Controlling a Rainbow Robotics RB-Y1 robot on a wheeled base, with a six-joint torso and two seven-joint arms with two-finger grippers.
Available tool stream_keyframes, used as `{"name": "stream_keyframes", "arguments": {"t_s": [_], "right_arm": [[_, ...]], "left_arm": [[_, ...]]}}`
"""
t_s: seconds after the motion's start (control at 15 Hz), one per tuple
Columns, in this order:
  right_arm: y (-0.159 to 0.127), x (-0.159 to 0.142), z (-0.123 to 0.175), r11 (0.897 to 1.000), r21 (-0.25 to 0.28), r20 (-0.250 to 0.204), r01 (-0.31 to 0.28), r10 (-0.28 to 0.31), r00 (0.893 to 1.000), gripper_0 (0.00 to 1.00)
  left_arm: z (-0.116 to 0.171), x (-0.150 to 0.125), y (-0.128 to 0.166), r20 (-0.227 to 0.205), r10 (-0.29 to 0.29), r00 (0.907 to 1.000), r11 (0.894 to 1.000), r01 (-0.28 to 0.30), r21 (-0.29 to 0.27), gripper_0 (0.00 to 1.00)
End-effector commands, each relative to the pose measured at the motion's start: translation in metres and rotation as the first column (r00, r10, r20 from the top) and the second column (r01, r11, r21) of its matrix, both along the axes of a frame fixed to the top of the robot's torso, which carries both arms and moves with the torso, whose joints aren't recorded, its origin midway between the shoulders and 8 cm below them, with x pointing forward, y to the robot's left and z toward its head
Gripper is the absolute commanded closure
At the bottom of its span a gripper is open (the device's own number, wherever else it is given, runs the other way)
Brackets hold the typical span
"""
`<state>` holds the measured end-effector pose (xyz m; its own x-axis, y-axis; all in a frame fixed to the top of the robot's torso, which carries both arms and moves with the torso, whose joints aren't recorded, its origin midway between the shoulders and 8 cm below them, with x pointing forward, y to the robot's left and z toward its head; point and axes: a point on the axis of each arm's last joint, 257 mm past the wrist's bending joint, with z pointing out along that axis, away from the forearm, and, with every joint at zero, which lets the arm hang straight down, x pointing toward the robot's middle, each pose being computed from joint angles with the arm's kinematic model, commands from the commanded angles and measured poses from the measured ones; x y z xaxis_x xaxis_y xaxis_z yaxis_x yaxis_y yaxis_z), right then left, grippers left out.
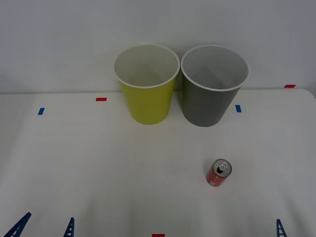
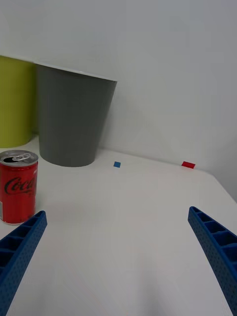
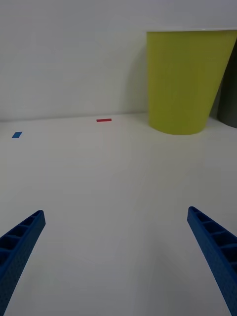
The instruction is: Put cans in the gray bin and PET bottles in the light green bin.
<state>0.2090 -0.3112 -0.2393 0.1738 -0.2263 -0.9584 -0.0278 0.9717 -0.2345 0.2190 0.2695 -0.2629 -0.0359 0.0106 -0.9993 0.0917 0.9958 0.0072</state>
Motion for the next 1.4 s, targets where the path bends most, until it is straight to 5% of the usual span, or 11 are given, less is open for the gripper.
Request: {"name": "stream_keyframes", "arguments": {"t_s": [0.07,1.4], "right_arm": [[0.0,0.0,0.0,1.0,0.0,0.0,0.0,0.0,1.0,0.0],[0.0,0.0,0.0,1.0,0.0,0.0,0.0,0.0,1.0,0.0]], "left_arm": [[0.0,0.0,0.0,0.0,0.0,1.0,1.0,0.0,0.0,0.0],[0.0,0.0,0.0,0.0,0.0,1.0,1.0,0.0,0.0,0.0]]}}
